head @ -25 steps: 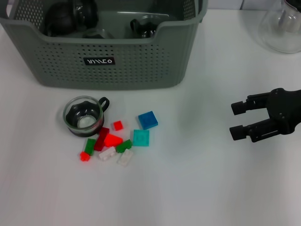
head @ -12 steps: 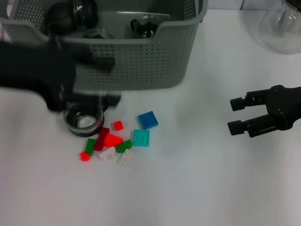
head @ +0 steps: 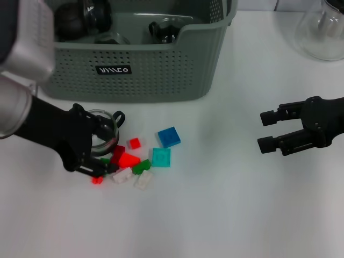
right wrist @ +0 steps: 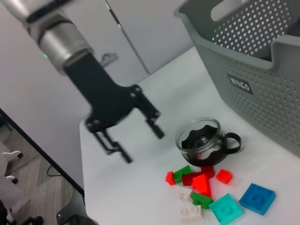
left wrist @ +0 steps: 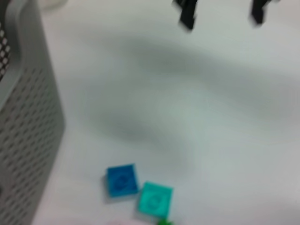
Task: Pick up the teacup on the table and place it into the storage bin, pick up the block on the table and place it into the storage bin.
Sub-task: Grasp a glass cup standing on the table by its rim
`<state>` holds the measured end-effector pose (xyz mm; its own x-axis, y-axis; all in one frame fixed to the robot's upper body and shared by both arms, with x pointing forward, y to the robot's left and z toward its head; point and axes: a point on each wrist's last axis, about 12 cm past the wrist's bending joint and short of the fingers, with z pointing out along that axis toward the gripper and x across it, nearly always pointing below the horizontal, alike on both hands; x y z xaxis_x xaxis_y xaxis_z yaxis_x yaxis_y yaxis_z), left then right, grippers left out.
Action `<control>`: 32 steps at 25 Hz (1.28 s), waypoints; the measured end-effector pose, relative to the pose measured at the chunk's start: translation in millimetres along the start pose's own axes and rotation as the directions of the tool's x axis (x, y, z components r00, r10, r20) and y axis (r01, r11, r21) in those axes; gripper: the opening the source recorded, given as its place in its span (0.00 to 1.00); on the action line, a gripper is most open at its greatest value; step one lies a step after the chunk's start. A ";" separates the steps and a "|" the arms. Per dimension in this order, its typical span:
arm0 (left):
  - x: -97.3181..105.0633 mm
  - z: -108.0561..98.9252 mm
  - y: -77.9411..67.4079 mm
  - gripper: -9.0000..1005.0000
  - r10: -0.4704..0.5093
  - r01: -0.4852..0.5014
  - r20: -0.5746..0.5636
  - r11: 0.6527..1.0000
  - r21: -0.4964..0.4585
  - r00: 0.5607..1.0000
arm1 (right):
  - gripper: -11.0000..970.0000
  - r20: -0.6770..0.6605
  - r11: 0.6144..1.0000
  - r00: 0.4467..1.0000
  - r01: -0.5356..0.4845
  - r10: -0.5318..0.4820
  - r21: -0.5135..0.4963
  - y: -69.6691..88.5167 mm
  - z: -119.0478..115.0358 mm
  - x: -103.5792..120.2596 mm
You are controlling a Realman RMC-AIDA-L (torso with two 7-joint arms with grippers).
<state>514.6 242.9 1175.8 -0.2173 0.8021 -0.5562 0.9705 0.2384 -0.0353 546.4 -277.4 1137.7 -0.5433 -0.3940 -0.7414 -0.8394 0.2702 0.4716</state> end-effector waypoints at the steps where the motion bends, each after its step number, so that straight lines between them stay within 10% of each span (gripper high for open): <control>1: -0.4 2.6 2.1 0.66 0.005 -0.005 -0.016 1.000 -0.009 1.000 | 0.96 0.001 1.000 1.000 0.000 0.000 -0.001 0.1 0.3 0.0; 32: -0.9 54.6 29.6 0.66 0.116 -0.156 -0.344 0.984 -0.091 0.932 | 0.96 0.015 1.000 0.999 -0.029 0.030 -0.011 -1.6 7.8 0.5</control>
<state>549.2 219.3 1130.0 -0.1259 0.9634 -0.2365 0.9790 0.1592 0.1277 547.6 -271.1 1132.8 -0.5676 -0.3728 -0.7340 -0.8232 0.2716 0.4986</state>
